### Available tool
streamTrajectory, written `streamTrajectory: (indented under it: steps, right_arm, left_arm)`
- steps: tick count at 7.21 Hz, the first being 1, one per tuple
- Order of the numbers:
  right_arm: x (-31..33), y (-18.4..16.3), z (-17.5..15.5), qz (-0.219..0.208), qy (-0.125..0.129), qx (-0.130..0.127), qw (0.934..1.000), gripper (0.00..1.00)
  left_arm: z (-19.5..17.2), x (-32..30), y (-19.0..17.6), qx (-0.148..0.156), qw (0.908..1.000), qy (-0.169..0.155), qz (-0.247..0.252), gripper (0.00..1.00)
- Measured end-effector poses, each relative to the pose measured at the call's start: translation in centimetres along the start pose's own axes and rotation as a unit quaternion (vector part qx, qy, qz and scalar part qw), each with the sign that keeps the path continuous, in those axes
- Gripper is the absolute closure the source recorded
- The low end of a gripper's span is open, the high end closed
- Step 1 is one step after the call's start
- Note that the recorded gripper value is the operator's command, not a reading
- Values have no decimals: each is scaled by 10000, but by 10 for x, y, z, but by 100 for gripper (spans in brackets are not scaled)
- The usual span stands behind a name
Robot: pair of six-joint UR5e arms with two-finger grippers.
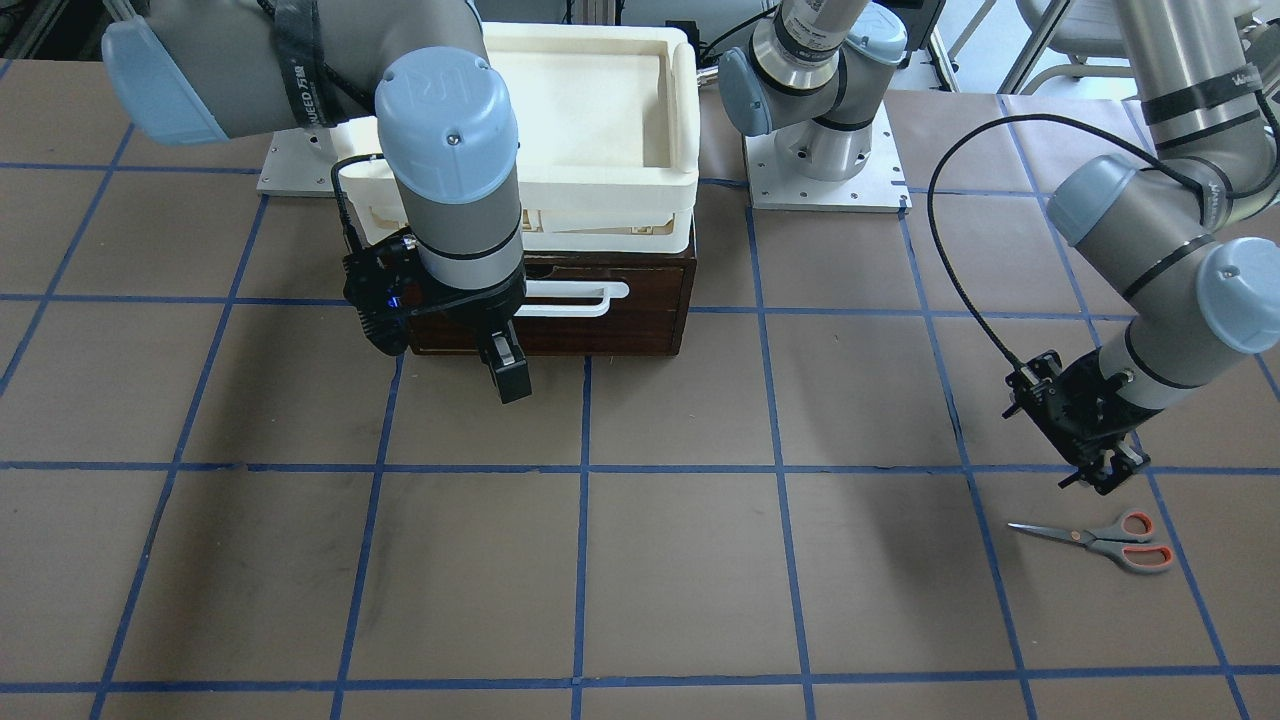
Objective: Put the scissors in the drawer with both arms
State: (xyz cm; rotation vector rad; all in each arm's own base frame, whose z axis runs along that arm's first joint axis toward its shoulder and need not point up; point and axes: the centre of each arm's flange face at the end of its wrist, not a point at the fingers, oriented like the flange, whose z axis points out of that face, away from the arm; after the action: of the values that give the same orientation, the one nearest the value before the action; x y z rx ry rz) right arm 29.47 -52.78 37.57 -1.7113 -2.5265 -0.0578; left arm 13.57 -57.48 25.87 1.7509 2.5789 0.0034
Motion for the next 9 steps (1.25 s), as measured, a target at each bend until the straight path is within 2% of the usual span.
streamTrajectory:
  steps: [2,4,6,8,9]
  right_arm:
    - [-4,10,17,331,223,-34,9992,0]
    - [-7,23,32,546,406,-78,9976,0]
    - [-8,33,42,673,540,-204,9961,0]
    - [-7,35,48,716,690,-251,9947,0]
    - [-6,35,50,718,784,-252,9940,0]
  left_arm:
    - [20,-24,18,4,9952,-38,977,0]
    - [29,-51,30,-11,9847,-88,1740,0]
    - [41,-74,36,-14,9777,-118,2095,0]
    - [56,-88,39,-50,9694,-194,2448,0]
    - [63,-91,40,-61,9680,-217,2499,0]
